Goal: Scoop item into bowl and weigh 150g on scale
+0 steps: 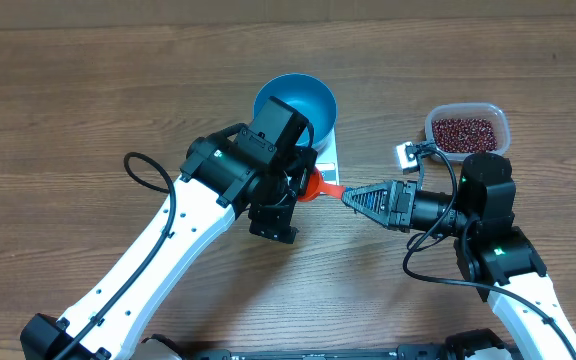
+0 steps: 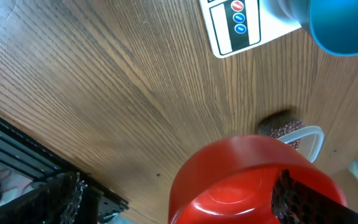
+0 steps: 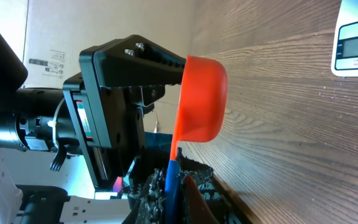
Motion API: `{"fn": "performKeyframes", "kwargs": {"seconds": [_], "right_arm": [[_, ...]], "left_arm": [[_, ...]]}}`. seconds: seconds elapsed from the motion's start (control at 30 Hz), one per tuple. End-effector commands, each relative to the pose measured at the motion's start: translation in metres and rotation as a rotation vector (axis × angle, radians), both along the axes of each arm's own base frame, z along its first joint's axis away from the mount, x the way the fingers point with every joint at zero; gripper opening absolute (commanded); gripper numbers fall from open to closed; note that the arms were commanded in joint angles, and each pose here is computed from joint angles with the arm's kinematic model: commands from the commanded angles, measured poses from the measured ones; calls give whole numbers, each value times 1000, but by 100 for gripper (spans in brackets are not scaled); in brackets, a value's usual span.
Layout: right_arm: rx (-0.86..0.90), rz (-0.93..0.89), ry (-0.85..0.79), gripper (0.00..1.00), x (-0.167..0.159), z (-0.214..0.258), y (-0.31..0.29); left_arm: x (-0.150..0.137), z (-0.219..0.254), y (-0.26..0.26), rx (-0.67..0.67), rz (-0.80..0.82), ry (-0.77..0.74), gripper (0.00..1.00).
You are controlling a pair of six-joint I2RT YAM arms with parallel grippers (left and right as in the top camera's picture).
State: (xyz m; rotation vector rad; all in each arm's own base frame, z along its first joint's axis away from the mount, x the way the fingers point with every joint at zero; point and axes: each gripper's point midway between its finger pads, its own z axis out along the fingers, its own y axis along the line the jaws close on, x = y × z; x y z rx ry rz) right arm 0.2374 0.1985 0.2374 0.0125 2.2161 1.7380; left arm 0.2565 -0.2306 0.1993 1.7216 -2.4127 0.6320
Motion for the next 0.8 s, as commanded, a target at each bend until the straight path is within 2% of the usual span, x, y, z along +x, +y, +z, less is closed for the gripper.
{"fn": "performKeyframes", "kwargs": {"seconds": [0.0, 0.2, 0.43, 0.67, 0.77], "right_arm": [[-14, 26, -59, 4, -2, 4, 2], [-108, -23, -13, 4, -1, -22, -6], [-214, -83, 23, 4, 2, -46, -16], [-282, -143, 36, 4, 8, -58, -25], [-333, -188, 58, 4, 11, -68, -33]], "left_arm": [[1, 11, 0, 0, -74, -59, 100], [-8, 6, 8, 42, -130, -43, 100], [-11, 5, 9, 73, -291, -99, 99], [-12, 4, 10, 112, -540, -194, 100], [-15, 3, 13, 149, -749, -264, 100]]}}
